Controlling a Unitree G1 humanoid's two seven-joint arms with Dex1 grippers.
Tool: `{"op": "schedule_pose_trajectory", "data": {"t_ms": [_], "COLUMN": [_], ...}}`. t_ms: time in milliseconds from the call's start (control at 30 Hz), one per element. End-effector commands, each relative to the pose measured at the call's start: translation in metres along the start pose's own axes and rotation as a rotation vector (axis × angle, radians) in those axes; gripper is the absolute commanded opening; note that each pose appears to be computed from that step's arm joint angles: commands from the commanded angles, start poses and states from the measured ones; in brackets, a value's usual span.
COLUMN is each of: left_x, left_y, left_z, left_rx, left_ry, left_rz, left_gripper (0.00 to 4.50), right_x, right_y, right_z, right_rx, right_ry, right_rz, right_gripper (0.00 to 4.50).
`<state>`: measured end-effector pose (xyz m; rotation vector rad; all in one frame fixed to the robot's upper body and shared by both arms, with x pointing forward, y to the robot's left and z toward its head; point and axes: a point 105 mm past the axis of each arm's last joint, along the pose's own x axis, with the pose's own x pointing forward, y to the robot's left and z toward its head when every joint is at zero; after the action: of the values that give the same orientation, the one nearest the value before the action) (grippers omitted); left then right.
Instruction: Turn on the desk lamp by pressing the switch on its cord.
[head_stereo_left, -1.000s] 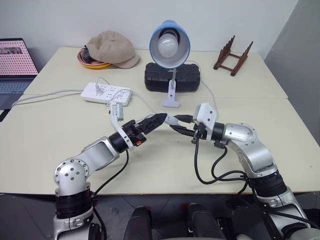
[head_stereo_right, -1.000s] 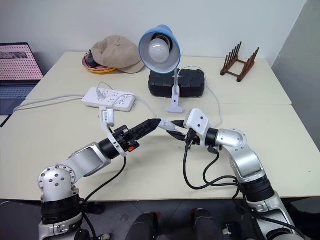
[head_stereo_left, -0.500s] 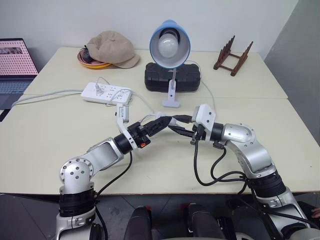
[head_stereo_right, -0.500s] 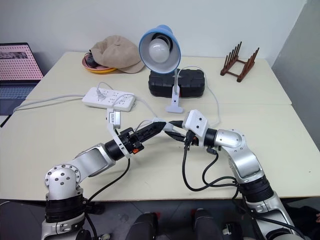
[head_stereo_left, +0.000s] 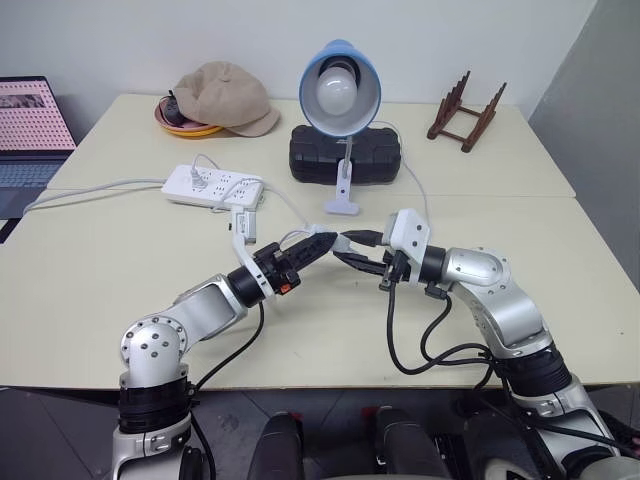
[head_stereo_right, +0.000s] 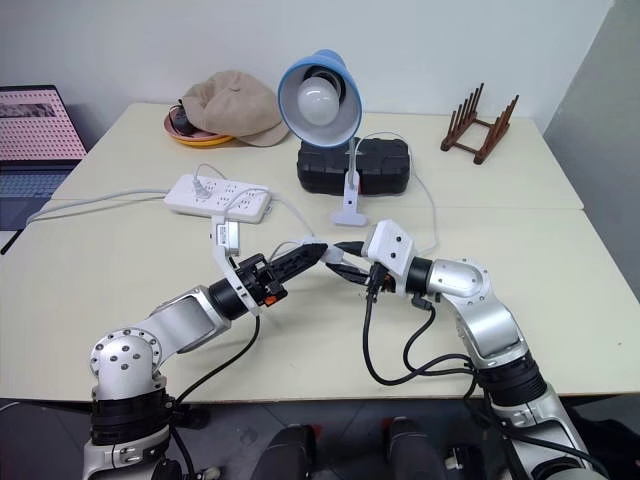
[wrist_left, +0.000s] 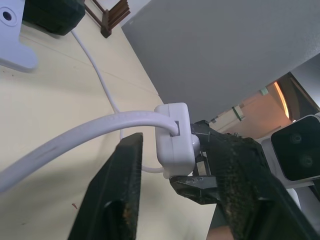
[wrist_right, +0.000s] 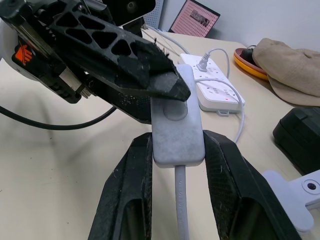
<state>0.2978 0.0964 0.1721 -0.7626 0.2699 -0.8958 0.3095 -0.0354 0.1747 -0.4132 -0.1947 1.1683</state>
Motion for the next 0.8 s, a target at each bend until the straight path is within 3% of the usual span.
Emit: {"op": "schedule_pose_trajectory", "data": {"t_ms": [33,133,633,667,767,800], "left_x": [-0.001,-0.001,-0.006,-0.009,-0.016,-0.018], "left_y": [-0.008,-0.009,-0.009,-0.010,-0.008,-0.008], "left_z": [0.001,-0.002,-0.003,-0.004,-0.002,-0.002], "left_rx": [0.016,0.016,0.015,0.010,0.013,0.018], "left_ry": [-0.007,-0.001,0.000,0.001,0.002,0.003], "left_rz": [-0.030,-0.033,-0.025,-0.032,-0.023,-0.019], "left_gripper": [1.04,0.56,0.54,1.24,1.62,1.93], "right_x": [0.000,0.000,0.001,0.001,0.001,0.001], "right_y": [0.004,0.006,0.005,0.005,0.000,-0.002], "right_z": [0.015,0.013,0.008,0.008,0.004,0.001], "right_rx": [-0.047,-0.042,-0.037,-0.037,-0.023,-0.017], "right_ry": [-0.049,-0.046,-0.042,-0.042,-0.030,-0.022], "right_rz": [0.014,0.018,0.020,0.019,0.005,-0.003], "right_gripper": [1.10,1.10,1.10,1.10,1.10,1.10]}}
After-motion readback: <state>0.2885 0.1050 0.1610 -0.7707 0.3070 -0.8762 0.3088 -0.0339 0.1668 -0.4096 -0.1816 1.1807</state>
